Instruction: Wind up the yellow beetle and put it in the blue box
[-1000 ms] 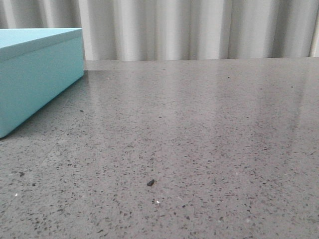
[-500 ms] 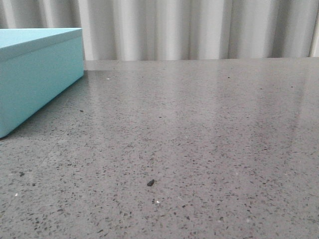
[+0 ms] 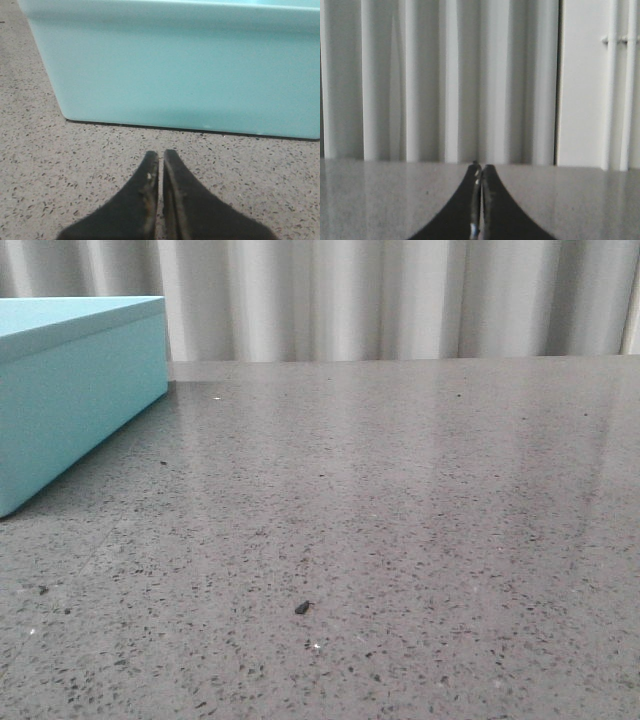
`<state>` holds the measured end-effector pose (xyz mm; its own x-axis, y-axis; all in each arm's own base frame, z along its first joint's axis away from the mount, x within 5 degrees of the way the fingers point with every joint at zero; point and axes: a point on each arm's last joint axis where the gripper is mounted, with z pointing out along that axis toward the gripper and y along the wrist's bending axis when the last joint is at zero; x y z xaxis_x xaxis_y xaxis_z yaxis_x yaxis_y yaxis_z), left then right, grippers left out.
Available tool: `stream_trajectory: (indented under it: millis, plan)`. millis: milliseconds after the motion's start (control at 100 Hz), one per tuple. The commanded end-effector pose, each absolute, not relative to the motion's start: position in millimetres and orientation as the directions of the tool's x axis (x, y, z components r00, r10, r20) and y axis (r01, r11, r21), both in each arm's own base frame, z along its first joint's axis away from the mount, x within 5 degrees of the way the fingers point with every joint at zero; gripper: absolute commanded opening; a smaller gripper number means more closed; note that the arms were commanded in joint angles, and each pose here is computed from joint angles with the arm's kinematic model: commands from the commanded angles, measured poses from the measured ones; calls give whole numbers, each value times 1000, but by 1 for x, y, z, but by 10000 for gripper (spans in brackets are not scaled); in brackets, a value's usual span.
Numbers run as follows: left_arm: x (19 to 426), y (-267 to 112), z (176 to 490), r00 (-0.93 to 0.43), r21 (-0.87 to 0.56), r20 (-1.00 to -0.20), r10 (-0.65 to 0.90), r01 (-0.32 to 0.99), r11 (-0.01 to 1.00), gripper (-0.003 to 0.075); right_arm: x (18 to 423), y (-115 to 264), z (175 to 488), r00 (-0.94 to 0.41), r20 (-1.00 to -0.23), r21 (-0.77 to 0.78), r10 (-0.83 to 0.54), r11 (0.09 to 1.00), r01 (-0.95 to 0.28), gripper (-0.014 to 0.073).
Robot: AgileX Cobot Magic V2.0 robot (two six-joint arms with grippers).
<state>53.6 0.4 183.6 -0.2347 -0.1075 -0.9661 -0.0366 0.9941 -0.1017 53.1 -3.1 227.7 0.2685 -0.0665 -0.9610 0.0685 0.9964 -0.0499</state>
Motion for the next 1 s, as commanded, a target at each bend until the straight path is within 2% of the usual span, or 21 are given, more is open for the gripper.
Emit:
stream_trajectory:
  millis: [0,200,420,990]
  plan:
    - [53,1,181,-183,-111,-976,-115,-34,993,-21,53,-3,216,213,-973,-77,-91,994,71,-61]
    - [53,1,181,-183,-111,-976,-115,-34,993,-21,55,-5,197,-4,-997,-79,-79,994,82,-61]
    - [53,1,181,-183,-111,-976,-115,-34,993,-21,53,-5,176,-228,-972,-77,-59,995,70,-61]
    - [53,1,181,-183,-111,-976,-115,-34,993,-21,53,-5,177,-223,-973,-77,-60,995,71,-61]
